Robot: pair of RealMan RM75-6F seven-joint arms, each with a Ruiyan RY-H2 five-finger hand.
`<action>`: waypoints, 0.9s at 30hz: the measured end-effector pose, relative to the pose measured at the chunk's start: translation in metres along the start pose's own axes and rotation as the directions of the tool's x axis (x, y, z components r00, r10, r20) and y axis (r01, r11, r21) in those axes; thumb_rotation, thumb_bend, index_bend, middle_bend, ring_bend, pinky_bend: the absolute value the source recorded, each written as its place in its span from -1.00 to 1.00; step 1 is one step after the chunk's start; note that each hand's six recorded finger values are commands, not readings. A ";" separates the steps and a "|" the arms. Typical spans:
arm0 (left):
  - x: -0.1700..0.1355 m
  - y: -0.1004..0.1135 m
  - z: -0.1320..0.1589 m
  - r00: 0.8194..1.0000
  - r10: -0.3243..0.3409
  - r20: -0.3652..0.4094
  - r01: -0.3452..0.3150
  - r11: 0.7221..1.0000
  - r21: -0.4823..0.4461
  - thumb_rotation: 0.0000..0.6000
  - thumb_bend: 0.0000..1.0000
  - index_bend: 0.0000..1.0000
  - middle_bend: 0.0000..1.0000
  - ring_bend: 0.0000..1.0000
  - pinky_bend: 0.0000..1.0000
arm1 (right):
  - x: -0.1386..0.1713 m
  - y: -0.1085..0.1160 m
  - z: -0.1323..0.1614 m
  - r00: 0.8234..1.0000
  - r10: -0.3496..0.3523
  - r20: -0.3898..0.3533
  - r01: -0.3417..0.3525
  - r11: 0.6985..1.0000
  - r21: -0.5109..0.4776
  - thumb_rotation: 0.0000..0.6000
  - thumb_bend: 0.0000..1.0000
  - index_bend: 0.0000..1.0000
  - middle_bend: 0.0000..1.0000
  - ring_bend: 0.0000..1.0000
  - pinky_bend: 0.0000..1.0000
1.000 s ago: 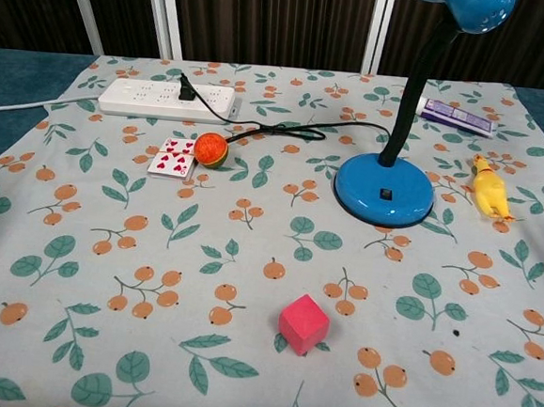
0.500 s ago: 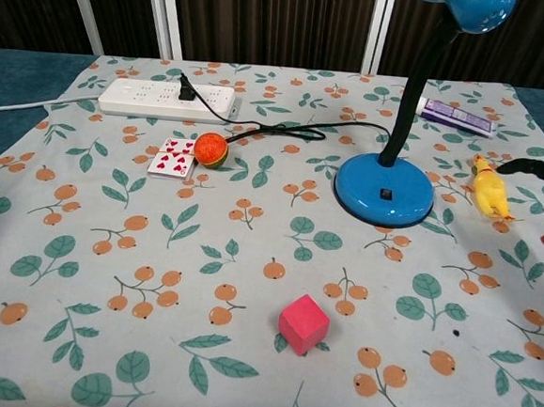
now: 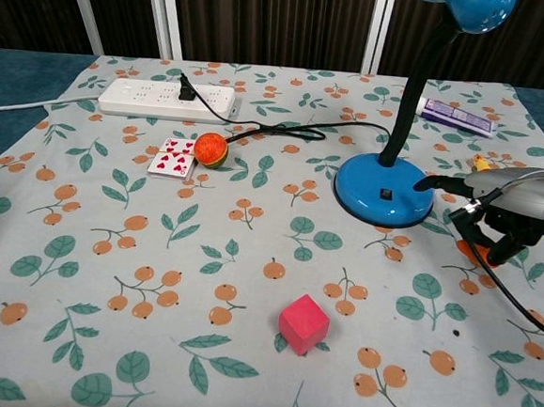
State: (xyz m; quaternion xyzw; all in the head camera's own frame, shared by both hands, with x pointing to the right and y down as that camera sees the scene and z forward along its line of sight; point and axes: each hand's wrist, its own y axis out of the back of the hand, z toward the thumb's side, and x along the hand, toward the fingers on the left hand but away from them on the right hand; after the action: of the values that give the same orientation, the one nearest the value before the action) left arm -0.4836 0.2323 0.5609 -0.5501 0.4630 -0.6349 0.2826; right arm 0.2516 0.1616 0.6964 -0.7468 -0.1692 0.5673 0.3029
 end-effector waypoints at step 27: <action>0.000 0.000 0.000 1.000 -0.005 -0.002 0.005 1.000 -0.004 1.00 -0.15 -0.67 -0.93 -1.00 -0.93 | -0.021 0.001 0.022 0.999 -0.005 0.038 0.005 1.000 0.014 1.00 0.09 -1.00 0.54 0.85 0.80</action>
State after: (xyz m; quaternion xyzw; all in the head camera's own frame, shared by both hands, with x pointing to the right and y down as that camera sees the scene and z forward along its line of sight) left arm -0.4841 0.2321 0.5612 -0.5510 0.4633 -0.6353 0.2796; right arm 0.2244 0.1539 0.7077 -0.7335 -0.1729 0.5817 0.3061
